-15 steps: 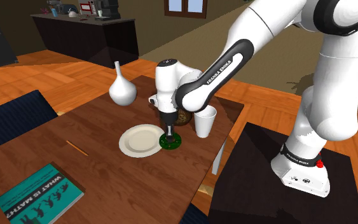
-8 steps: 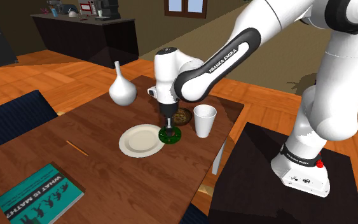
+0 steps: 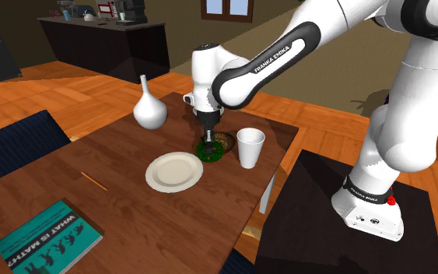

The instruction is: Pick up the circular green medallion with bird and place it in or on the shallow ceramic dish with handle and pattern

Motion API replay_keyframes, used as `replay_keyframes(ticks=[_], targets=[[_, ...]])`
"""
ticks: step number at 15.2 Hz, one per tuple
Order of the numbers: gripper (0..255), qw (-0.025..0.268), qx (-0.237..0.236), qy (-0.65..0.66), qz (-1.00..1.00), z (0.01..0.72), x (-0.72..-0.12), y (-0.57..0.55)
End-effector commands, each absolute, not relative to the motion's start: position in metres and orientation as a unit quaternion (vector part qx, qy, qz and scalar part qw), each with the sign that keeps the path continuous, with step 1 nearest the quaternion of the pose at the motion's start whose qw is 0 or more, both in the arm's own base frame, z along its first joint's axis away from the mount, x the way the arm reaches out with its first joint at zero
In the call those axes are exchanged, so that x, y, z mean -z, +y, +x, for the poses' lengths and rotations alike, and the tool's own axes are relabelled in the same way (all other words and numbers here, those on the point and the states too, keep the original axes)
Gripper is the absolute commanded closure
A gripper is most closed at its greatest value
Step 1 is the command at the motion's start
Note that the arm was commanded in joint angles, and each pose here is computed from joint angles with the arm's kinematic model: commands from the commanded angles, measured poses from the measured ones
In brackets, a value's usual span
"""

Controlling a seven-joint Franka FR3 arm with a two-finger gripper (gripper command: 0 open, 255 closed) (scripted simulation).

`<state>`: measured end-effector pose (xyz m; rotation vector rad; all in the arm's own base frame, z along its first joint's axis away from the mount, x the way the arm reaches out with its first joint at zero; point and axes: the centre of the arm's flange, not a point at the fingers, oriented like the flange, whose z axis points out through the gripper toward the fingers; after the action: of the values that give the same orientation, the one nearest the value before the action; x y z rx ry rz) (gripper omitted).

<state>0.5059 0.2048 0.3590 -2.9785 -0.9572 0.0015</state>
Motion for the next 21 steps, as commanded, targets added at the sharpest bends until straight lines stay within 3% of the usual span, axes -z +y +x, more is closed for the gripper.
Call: replay_keyframes(ticks=[1,17,21], targets=[[255,0.006,-0.001,-0.307,-0.952,0.518,-0.360,0.182],[255,0.006,-0.001,-0.307,-0.952,0.611,-0.375,-0.008],[255,0.006,-0.001,-0.307,-0.952,0.611,-0.354,-0.008]])
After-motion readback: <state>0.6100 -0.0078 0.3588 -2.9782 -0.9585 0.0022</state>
